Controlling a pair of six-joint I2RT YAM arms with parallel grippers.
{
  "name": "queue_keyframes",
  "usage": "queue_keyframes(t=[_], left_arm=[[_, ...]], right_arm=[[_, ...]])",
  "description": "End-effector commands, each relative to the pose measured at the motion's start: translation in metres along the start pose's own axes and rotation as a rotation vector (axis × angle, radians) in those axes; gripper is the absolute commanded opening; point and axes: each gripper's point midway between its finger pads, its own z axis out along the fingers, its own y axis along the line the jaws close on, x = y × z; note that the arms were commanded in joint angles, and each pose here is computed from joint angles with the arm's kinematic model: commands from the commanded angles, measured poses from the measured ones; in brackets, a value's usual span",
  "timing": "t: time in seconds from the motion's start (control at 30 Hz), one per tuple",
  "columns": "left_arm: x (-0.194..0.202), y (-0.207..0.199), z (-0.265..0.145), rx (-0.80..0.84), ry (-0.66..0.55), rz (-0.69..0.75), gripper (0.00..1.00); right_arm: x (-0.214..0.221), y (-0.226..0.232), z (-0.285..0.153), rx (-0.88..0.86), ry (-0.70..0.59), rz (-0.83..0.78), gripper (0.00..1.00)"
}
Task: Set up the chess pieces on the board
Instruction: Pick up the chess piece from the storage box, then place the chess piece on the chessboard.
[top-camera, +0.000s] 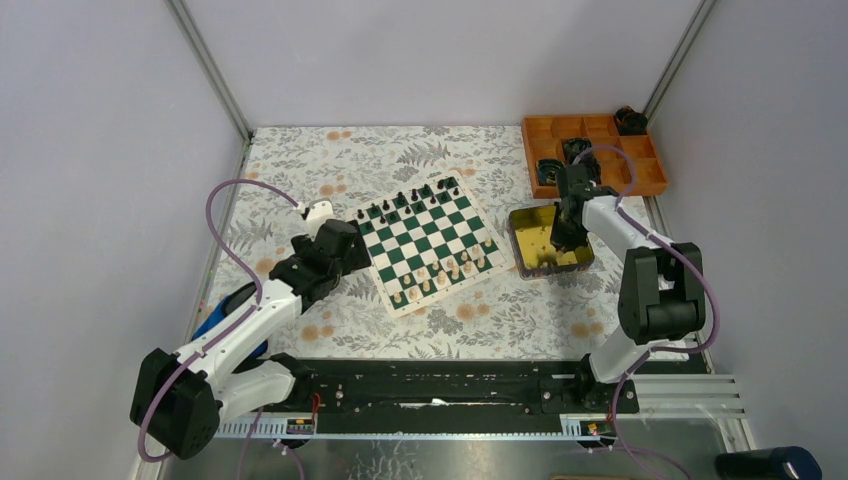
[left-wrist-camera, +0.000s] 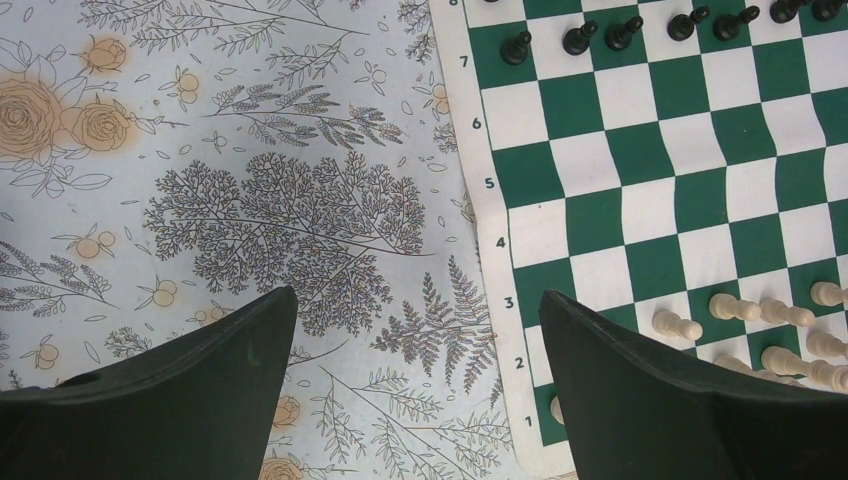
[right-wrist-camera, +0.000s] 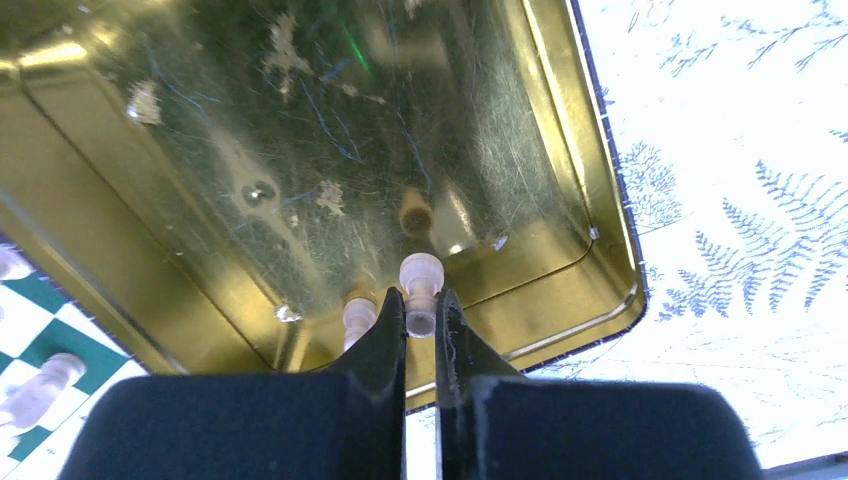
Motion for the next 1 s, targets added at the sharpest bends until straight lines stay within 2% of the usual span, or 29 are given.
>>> queue_keyframes(t=[0.0, 0.27, 0.6, 0.97], left_arm=[[-0.01, -0.008, -0.003, 0.031, -0.042, -0.026, 0.99], [-0.013, -0.007, -0.006, 0.035, -0.058, -0.036, 0.99], [-0.018, -0.004, -0.011, 0.027, -0.075, -0.04, 0.99], [-0.021, -0.001, -0.014, 0.023, -0.087, -0.043, 0.99]], right_arm=[[-0.034, 0.001, -0.036, -0.026, -0.116, 0.004, 0.0], [-0.047, 0.023, -0.06, -0.093, -0.158, -0.035, 0.0], [-0.034, 0.102, -0.094, -0.204, -0.195, -0.186, 0.0], [0.0, 0.144, -0.077, -0.259, -0.125, -0.266, 0.0]])
